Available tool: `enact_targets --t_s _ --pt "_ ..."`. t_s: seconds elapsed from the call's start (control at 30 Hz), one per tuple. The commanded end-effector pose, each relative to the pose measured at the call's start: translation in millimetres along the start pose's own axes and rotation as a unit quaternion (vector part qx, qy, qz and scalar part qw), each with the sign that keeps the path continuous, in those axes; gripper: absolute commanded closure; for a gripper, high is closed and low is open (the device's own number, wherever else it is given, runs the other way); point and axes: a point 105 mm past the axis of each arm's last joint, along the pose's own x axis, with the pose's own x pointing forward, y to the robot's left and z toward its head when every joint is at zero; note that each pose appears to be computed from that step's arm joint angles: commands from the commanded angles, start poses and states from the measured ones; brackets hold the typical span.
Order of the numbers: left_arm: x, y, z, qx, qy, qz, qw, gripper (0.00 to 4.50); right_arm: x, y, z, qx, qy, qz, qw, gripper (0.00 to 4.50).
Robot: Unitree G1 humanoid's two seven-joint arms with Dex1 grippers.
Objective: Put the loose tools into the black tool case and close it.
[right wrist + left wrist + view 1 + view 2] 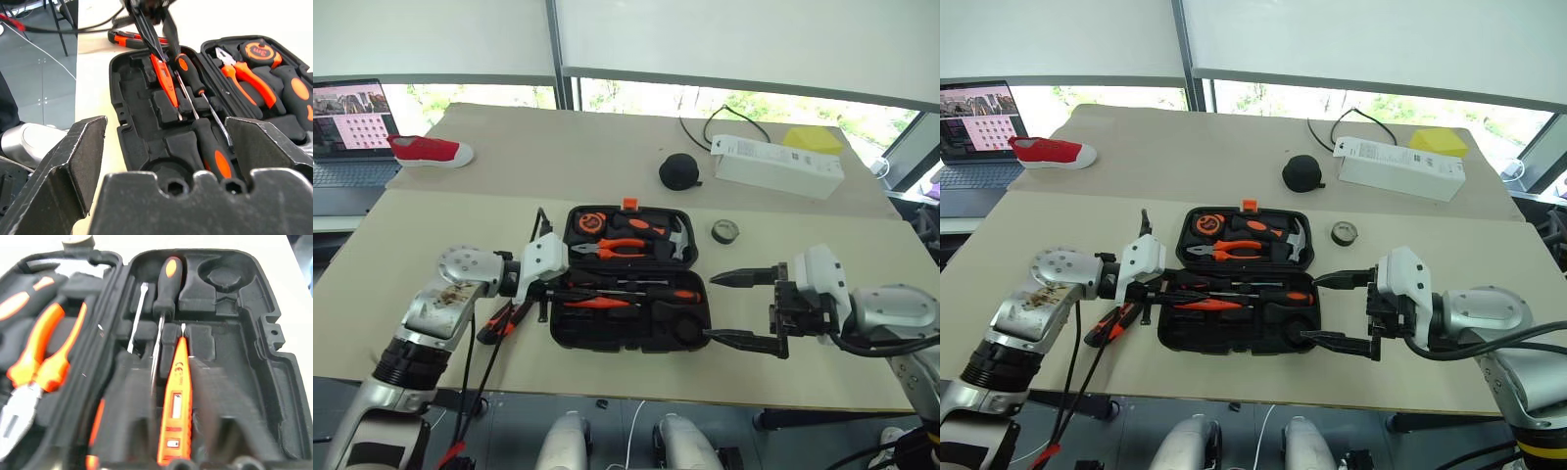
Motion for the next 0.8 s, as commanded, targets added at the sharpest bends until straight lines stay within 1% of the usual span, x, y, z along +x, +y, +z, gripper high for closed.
enact_targets --t_s 0.03,0.07,0.17,0.23,0.47,0.57,0.6,0.67,0.7,0.73,0.77,0.8 --pt "2.8 -4.8 -7.5 0.009 0.0 -0.001 1.0 4.48 -0.4 -0.1 9.4 -0.013 -0.015 0.001 1.0 0.0" --pt "3.7 -5.4 -10.2 0.003 0.002 0.001 1.0 4.48 -0.5 -0.5 9.6 -0.013 -0.015 0.0 1.0 0.0" --pt "5.7 -16.2 -27.6 0.013 0.034 -0.019 0.999 4.48 0.8 0.0 10.1 -0.012 -0.016 -0.003 1.0 0.0" --pt "7.8 -12.4 -34.2 -0.001 0.042 0.002 0.999 4.48 2.1 0.2 10.7 -0.012 -0.017 -0.005 1.0 0.0" --pt "14.1 -4.8 -44.1 -0.051 0.059 0.042 0.996 4.48 3.9 -1.8 12.9 -0.009 -0.02 -0.007 1.0 0.0" --pt "10.8 -4.5 -31.6 -0.071 0.018 0.047 0.996 4.48 2.3 -4.4 13.0 -0.002 -0.028 -0.012 1.0 0.0" --pt "3.5 2.6 -20.0 -0.062 -0.018 0.077 0.995 4.48 -0.1 -6.7 12.7 0.006 -0.042 -0.022 0.999 0.0" --pt "-17.5 3.9 -3.9 -0.036 -0.069 0.102 0.992 3.97 -8.3 -8.7 8.6 0.011 -0.062 -0.035 0.997 0.0" --pt "-28.9 3.7 1.7 -0.026 -0.091 0.117 0.989 3.79 -12.4 -9.6 8.3 0.013 -0.076 -0.045 0.996 0.0" --pt "-44.3 5.3 5.2 -0.025 -0.113 0.146 0.983 3.34 -18.2 -16.3 11.7 0.015 -0.107 -0.076 0.991 0.0" --pt "-59.6 5.8 5.7 -0.027 -0.127 0.172 0.976 3.04 -23.2 -20.9 13.3 0.017 -0.127 -0.1 0.987 0.0" --pt "-73.1 5.2 1.5 -0.029 -0.124 0.196 0.972 2.66 -27.1 -22.9 10.9 0.014 -0.129 -0.113 0.985 0.0"
